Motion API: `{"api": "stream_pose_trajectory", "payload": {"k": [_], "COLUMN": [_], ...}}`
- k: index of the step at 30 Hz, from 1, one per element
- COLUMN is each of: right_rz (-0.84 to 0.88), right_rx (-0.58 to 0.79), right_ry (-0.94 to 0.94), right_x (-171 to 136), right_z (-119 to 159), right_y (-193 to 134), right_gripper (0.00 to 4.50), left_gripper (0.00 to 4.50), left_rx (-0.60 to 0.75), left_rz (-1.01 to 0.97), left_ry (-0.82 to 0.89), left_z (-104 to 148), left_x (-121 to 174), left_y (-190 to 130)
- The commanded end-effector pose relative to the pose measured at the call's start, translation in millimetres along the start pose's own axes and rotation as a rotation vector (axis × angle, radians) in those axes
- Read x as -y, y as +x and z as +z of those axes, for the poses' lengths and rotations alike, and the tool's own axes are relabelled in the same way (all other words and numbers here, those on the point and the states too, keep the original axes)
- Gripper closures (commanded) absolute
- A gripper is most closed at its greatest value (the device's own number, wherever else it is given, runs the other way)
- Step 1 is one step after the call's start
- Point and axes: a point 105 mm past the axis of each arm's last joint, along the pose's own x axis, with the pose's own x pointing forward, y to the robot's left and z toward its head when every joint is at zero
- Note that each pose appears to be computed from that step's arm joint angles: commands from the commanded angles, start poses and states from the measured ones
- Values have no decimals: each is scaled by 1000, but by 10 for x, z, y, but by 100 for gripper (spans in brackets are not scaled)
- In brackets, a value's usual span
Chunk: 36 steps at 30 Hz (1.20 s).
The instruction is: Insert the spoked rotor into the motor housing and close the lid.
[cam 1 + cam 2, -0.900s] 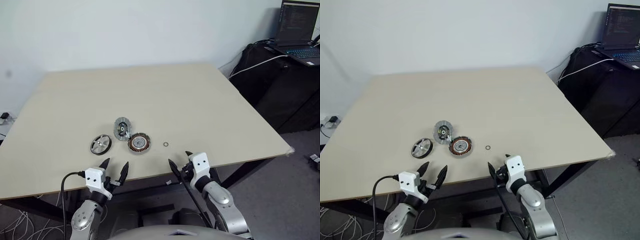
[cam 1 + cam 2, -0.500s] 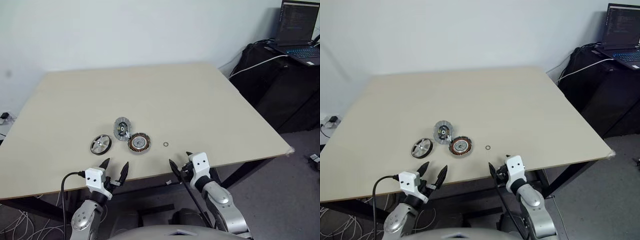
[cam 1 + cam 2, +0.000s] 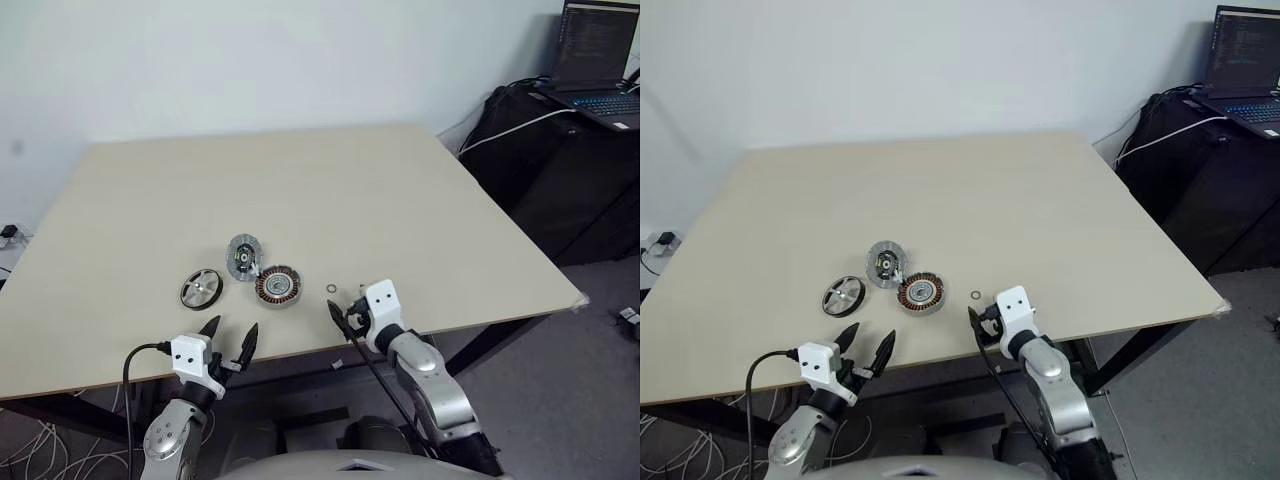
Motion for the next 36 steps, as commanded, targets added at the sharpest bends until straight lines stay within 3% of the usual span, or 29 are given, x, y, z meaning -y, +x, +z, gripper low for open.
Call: {"api": "stream_pose_trajectory", "payload": {"k": [1, 16, 36], "right_rz": [9, 33, 167], "right_rx": [14, -63, -152], "right_ry": [-16, -62, 8], "right_x": [-9, 49, -319], "right_z": [93, -31, -85], "right_y": [123, 450, 589], "right_gripper": [0, 0, 0], "left_gripper": [1, 1, 1], "left_rx": [41, 43, 36], "left_rz": [0, -4, 5], "left_ry": [10, 14, 7], "left_z": [96, 99, 78], "left_x": [-7, -9, -13], "left_y": [43, 56, 34]}}
